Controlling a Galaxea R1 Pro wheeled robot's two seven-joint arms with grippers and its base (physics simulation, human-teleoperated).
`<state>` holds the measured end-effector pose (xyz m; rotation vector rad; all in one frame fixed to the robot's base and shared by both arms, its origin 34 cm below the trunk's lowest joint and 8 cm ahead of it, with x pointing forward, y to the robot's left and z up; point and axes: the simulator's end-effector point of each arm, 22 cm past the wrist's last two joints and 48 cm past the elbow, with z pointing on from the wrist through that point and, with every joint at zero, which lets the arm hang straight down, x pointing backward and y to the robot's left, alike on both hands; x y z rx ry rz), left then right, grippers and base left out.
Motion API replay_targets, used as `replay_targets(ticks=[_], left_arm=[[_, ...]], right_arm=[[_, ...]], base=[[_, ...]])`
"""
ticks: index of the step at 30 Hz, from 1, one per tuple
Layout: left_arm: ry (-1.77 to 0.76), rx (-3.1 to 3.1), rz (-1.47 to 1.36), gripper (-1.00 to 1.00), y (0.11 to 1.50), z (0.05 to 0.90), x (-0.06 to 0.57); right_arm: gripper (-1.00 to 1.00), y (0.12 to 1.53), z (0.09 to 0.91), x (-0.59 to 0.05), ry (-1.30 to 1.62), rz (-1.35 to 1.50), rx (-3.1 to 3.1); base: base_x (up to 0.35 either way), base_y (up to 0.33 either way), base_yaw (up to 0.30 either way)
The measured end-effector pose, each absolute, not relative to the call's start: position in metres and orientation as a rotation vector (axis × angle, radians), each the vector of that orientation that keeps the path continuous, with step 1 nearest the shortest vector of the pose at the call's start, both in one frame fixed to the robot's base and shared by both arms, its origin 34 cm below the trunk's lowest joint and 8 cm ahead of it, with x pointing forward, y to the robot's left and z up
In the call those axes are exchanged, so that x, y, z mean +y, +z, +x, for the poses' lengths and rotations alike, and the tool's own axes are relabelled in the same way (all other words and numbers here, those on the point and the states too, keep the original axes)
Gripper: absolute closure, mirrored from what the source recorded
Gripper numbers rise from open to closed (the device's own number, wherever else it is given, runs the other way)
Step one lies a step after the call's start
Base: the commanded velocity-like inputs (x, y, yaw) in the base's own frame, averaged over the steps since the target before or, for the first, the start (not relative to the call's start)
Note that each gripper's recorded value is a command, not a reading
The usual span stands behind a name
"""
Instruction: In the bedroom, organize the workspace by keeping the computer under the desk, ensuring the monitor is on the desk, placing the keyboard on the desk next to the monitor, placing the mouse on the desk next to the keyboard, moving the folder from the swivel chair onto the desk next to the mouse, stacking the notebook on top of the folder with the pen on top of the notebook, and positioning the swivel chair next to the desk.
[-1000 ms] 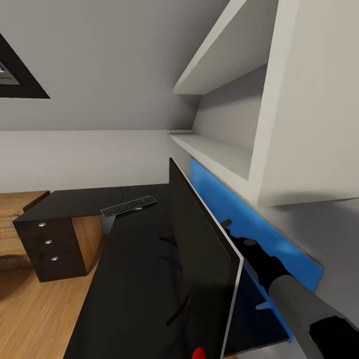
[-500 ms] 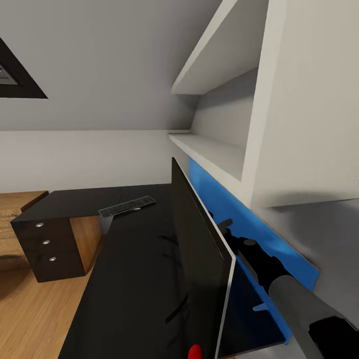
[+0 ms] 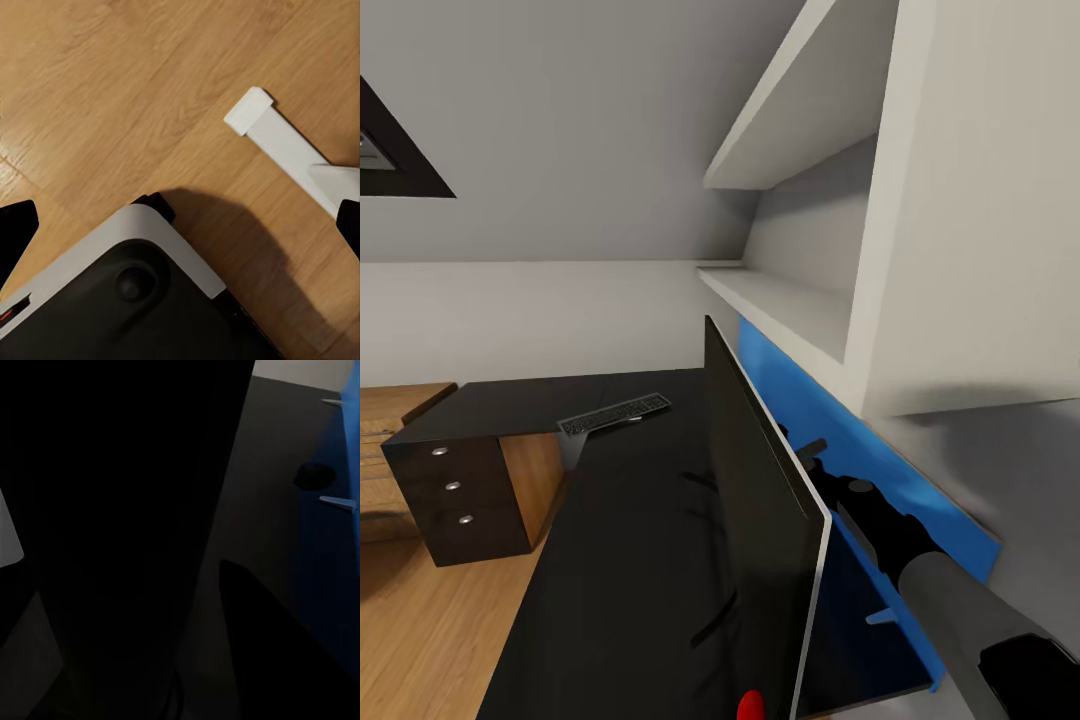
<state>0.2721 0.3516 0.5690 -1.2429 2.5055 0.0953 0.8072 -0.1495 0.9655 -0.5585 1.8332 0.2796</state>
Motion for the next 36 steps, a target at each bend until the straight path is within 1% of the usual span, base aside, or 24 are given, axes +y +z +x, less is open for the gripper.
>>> replay_targets(ticks=[13, 36], left_arm=[[0.102, 2.512, -1.244, -1.00, 0.5677, 0.2690, 0.3520], [0.102, 2.505, -1.262, -1.00, 0.5676, 0.2682, 0.3538]], right_arm=[[1.00, 0.9655, 0.8072, -0.1493, 0.280, -0.559, 1.833], [1.00, 0.9654, 0.8073, -0.1494, 0.278, -0.559, 1.833]], base=[[0.000, -0.075, 0.000], [0.000, -0.005, 0.000]])
